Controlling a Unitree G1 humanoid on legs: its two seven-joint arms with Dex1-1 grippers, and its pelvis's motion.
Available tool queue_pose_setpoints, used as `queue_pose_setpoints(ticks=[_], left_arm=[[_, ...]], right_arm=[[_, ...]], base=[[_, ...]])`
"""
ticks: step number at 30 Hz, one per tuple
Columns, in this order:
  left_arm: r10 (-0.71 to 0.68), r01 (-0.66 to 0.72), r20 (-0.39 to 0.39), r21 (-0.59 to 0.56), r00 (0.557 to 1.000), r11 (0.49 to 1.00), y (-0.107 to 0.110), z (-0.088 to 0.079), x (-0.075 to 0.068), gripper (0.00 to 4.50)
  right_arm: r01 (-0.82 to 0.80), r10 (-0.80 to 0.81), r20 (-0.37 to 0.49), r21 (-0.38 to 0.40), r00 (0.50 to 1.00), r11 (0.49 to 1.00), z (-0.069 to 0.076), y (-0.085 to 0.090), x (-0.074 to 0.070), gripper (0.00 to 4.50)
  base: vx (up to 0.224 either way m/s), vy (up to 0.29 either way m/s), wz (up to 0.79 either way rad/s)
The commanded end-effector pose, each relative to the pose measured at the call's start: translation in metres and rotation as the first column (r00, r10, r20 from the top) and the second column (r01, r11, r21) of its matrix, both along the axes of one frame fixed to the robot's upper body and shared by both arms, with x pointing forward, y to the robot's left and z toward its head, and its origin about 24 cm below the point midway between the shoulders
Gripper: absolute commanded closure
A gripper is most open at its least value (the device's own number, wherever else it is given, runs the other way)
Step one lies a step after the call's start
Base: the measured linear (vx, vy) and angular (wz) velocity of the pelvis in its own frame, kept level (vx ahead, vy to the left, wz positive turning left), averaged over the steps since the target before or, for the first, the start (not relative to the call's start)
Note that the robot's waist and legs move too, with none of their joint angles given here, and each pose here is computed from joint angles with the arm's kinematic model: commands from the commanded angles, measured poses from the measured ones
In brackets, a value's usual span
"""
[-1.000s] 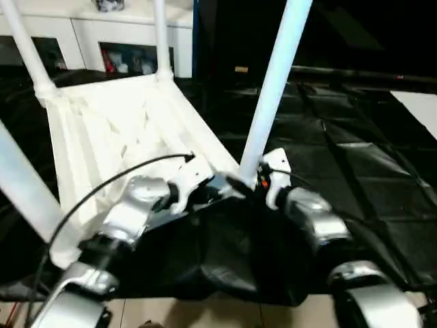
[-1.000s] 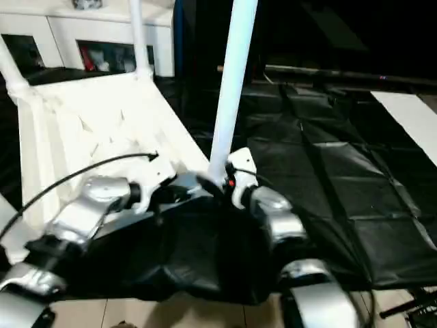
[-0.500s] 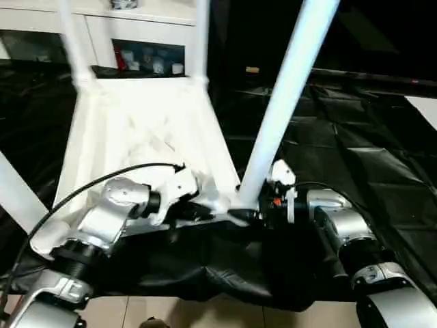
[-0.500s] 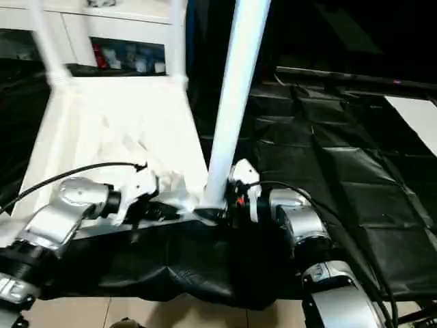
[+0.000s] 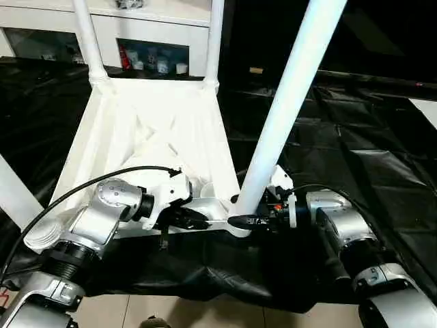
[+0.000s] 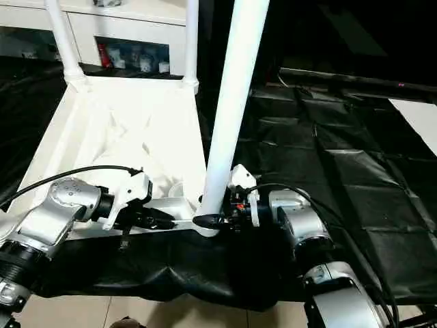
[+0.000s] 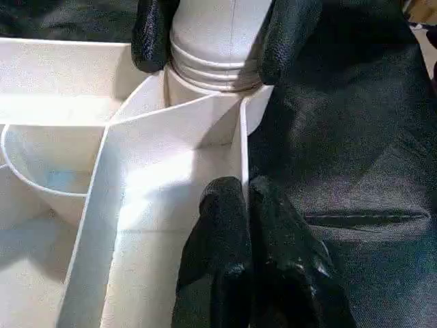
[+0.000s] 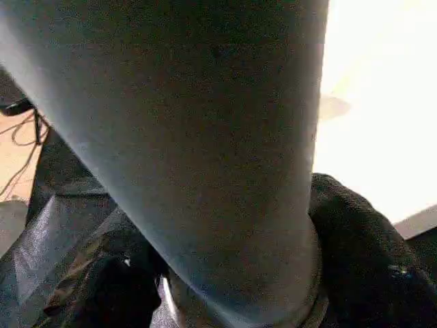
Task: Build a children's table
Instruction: Rotate leg to tighten
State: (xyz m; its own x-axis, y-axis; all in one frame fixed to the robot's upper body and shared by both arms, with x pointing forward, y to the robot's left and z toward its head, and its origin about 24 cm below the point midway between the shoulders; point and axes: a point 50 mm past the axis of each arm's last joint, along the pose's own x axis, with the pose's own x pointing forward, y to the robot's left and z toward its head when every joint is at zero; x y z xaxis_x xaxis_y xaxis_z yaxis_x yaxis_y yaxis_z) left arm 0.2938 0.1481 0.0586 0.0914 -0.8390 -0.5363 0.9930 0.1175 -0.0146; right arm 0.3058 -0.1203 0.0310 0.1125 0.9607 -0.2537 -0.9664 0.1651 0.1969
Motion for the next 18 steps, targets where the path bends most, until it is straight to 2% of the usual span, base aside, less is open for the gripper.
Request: queue_pose_setpoints(ticks=[1,3,4,6,8,10,12,13,16,17,18], left_arm=[[0.014,-0.011,0.059,-0.053,0.998,0.999,-0.015,0.007,0.006,4.50],[0.046,-0.042,0.066,-0.054,0.997,0.998,-0.016,0.007,0.009,4.50],[0.114,-0.109,0.086,-0.068,0.990,0.992,-0.019,0.008,0.016,4.50],[0.203,-0.195,0.126,-0.075,0.971,0.978,-0.027,0.009,0.025,4.50],[0.266,-0.256,0.144,-0.084,0.953,0.963,-0.034,0.011,0.030,4.50],[0.312,-0.301,0.164,-0.088,0.936,0.949,-0.043,0.012,0.033,4.50],[0.322,-0.311,0.164,-0.091,0.932,0.946,-0.048,0.012,0.033,4.50],[0.322,-0.311,0.164,-0.091,0.932,0.946,-0.048,0.012,0.033,4.50],[0.301,-0.287,0.152,-0.108,0.941,0.952,-0.062,0.012,0.029,4.50],[0.296,-0.281,0.152,-0.110,0.943,0.953,-0.065,0.012,0.028,4.50],[0.295,-0.279,0.152,-0.115,0.943,0.953,-0.067,0.012,0.027,4.50]], right_arm=[[-0.021,0.022,-0.045,0.009,0.999,1.000,-0.009,0.006,-0.008,1.83],[0.004,-0.003,-0.048,0.016,0.999,1.000,-0.009,0.007,-0.007,1.84],[0.134,-0.132,-0.049,0.020,0.990,0.991,-0.013,0.009,0.000,1.84],[0.361,-0.360,-0.062,-0.001,0.931,0.933,-0.020,0.013,0.012,1.84],[0.483,-0.483,-0.069,-0.019,0.873,0.876,-0.024,0.017,0.017,1.84],[0.580,-0.576,-0.114,0.002,0.809,0.815,-0.026,0.025,0.021,1.85],[0.611,-0.602,-0.148,0.020,0.785,0.792,-0.025,0.029,0.023,1.85],[0.611,-0.602,-0.148,0.020,0.785,0.792,-0.025,0.029,0.023,1.85],[0.583,-0.572,-0.133,0.065,0.810,0.810,-0.020,0.048,0.021,1.85],[0.568,-0.558,-0.122,0.075,0.821,0.820,-0.019,0.053,0.020,1.29],[0.551,-0.541,-0.117,0.079,0.833,0.831,-0.018,0.057,0.020,1.15]], base=[[0.000,0.000,0.00],[0.000,0.000,0.00],[0.000,0.000,0.00],[0.000,0.000,0.00],[0.000,0.000,0.00],[0.000,0.000,0.00],[0.000,0.000,0.00],[0.000,0.000,0.00],[0.000,0.000,0.00],[0.000,0.000,0.00],[0.000,0.000,0.00]])
